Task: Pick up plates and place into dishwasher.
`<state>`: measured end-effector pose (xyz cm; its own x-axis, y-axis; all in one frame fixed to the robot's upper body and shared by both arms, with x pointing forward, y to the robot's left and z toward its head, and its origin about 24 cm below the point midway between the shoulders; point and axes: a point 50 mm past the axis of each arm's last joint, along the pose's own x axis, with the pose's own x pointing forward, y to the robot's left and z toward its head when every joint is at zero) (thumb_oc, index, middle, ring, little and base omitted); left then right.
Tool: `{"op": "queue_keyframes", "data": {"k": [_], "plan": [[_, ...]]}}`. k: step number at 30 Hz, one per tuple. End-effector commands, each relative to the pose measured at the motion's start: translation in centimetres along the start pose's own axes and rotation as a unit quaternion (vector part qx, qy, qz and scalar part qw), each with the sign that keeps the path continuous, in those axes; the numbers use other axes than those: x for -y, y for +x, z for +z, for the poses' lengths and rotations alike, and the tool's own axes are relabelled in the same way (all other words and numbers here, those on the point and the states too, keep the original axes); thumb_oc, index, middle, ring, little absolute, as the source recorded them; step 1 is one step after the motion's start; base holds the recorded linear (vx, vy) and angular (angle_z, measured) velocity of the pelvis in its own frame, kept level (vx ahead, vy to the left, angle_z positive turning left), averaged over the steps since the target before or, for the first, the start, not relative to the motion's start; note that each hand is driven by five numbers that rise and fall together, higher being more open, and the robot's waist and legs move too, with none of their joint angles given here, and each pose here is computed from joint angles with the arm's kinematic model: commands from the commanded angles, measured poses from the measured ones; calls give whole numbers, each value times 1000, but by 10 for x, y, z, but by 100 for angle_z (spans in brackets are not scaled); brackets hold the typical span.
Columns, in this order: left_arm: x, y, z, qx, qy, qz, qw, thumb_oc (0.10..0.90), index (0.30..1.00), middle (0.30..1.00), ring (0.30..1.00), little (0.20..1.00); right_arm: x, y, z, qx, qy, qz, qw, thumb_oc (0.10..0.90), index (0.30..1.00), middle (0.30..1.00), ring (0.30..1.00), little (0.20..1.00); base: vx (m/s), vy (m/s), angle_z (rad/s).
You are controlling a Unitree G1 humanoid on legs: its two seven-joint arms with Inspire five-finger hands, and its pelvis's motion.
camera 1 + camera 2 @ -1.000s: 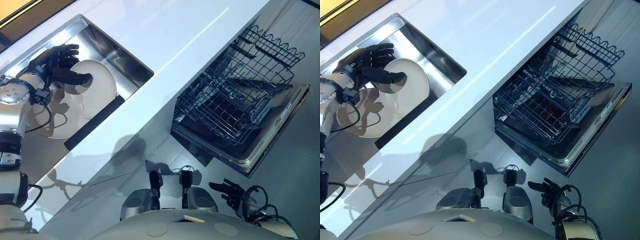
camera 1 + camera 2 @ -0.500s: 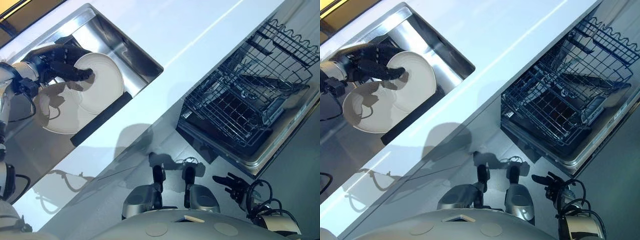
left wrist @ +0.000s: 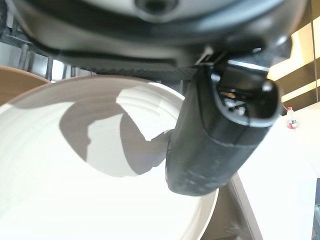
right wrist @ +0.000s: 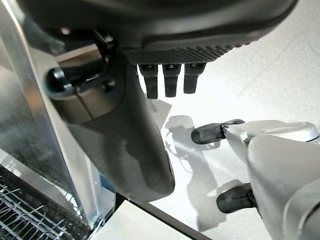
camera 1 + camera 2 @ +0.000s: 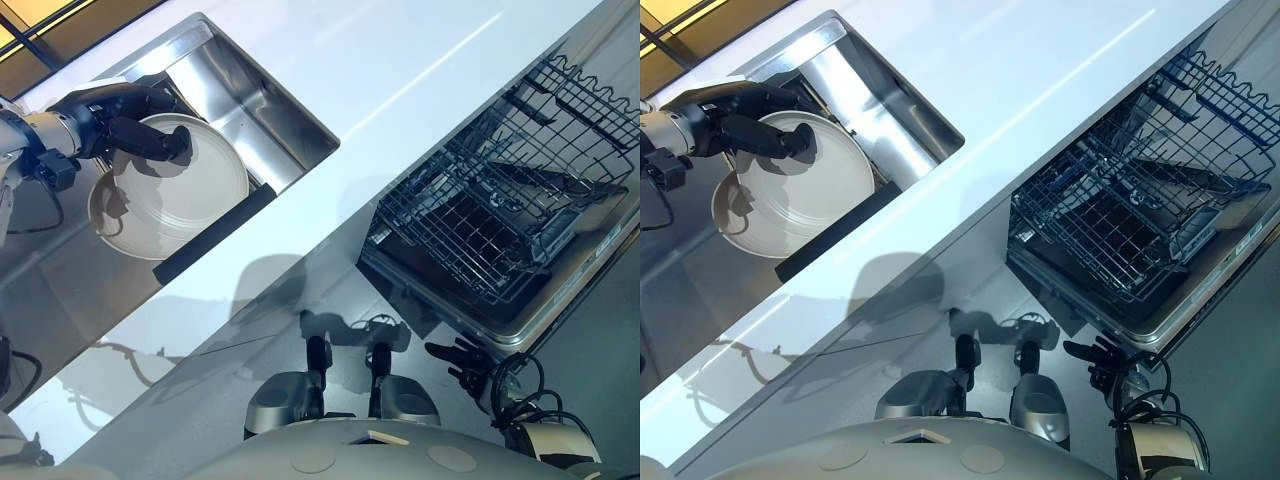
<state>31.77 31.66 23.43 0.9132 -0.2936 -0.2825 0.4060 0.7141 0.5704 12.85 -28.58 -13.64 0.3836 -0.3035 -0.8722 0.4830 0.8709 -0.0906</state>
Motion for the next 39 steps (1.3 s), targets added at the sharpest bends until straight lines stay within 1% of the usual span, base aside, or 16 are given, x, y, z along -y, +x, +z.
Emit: {"op": "queue_keyframes", "data": {"k": [1, 7, 9, 11, 15, 17, 19, 22, 26, 27, 29, 31, 34, 35, 37, 39], "plan": [[2, -3, 47, 131, 24, 20, 991, 100, 300, 300, 300, 200, 24, -3, -8, -1, 35, -25, 999, 800, 900, 900, 900, 900, -19, -100, 2], [-29, -34, 62, 241, 23, 252, 937, 100, 300, 300, 300, 200, -26, -12, 34, 161, -87, 79, 980, 800, 900, 900, 900, 900, -32, -122, -1], [-43, -52, 63, 268, 30, 353, 896, 100, 300, 300, 300, 200, -54, -25, 45, 199, -100, 173, 959, 800, 900, 900, 900, 900, -55, -147, -9], [-52, -70, 67, 310, 38, 420, 852, 100, 300, 300, 300, 200, -81, -41, 47, 202, -54, 292, 933, 800, 900, 900, 900, 900, -64, -159, -7], [-45, -80, 72, 367, 46, 469, 802, 100, 300, 300, 300, 200, -113, -70, 58, 191, 144, 441, 865, 800, 900, 900, 900, 900, -37, -147, -6], [-30, -83, 75, 390, 72, 495, 773, 100, 300, 300, 300, 200, -124, -80, 60, 152, 277, 473, 823, 800, 900, 900, 900, 900, -10, -146, -6], [-19, -87, 79, 404, 93, 514, 751, 100, 300, 300, 300, 200, -130, -88, 60, 122, 328, 486, 801, 800, 900, 900, 900, 900, -2, -117, -2], [-2, -94, 80, 424, 128, 539, 717, 100, 300, 300, 300, 200, -131, -98, 57, 115, 326, 503, 792, 800, 900, 900, 900, 900, -13, -138, -1], [17, -95, 80, 446, 153, 547, 692, 100, 300, 300, 300, 200, -122, -123, 82, 244, 211, 535, 781, 800, 900, 900, 900, 900, -17, -135, -1], [21, -95, 78, 451, 155, 546, 688, 100, 300, 300, 300, 200, -115, -133, 96, 302, 180, 525, 775, 800, 900, 900, 900, 900, -23, -167, -2], [33, -91, 72, 464, 157, 552, 675, 100, 300, 300, 300, 200, -93, -162, 135, 487, 100, 424, 757, 800, 900, 900, 900, 900, -30, -117, -2], [41, -89, 68, 468, 157, 558, 667, 100, 300, 300, 300, 200, -76, -186, 159, 603, 64, 318, 729, 800, 900, 900, 900, 900, -29, -52, 0], [58, -82, 66, 478, 152, 573, 648, 100, 300, 300, 300, 200, -55, -235, 186, 778, 0, 125, 615, 800, 900, 900, 900, 900, -30, -19, -4], [60, -81, 67, 479, 150, 576, 646, 100, 300, 300, 300, 200, -54, -240, 188, 792, -7, 109, 601, 800, 900, 900, 900, 900, -11, -5, -8], [65, -73, 75, 482, 146, 583, 638, 100, 300, 300, 300, 200, -55, -263, 198, 846, -59, 55, 527, 800, 900, 900, 900, 900, -8, -13, -15], [65, -66, 84, 485, 142, 584, 635, 100, 300, 300, 300, 200, -59, -277, 207, 864, -91, 54, 492, 800, 900, 900, 900, 900, -3, -24, -16]]}}
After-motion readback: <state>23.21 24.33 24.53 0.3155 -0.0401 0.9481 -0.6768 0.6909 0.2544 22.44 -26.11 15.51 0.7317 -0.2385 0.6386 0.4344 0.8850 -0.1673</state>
